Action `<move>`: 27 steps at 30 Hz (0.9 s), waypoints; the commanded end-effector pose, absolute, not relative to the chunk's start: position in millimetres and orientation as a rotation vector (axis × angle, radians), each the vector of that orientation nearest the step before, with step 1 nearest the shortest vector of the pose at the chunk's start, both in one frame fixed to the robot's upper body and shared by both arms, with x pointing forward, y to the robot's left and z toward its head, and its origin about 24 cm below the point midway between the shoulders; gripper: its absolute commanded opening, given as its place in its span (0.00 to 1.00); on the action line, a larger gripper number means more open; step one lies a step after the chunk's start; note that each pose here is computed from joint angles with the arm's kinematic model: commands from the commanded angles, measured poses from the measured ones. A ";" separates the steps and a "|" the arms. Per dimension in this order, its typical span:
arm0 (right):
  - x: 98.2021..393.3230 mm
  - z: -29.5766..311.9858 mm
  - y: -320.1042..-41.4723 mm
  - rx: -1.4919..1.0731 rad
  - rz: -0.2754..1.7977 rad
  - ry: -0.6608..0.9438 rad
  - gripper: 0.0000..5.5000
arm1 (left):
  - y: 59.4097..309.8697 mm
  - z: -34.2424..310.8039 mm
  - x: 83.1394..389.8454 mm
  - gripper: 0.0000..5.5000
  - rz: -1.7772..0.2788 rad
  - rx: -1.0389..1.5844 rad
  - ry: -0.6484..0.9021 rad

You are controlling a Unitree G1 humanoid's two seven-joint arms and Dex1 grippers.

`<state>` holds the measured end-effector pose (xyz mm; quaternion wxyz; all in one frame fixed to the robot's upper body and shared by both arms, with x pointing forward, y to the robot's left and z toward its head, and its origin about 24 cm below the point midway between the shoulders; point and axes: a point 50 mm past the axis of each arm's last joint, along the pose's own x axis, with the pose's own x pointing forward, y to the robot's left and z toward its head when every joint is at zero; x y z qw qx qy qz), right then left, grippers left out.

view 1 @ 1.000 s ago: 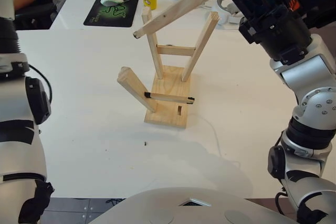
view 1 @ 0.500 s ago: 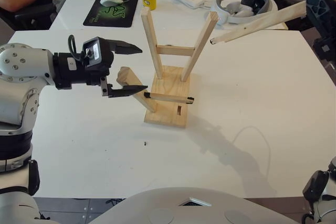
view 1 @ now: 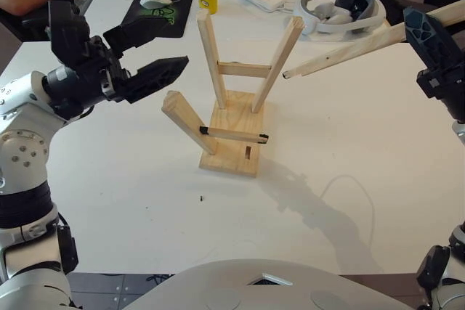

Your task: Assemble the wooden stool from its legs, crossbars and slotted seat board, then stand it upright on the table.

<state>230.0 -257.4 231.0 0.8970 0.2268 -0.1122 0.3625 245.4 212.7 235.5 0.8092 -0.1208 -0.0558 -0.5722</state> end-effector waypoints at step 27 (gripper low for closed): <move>258.5 217.5 -257.4 0.453 0.788 -0.113 0.38 | 130.5 79.8 152.9 0.07 -1.323 -0.023 0.285</move>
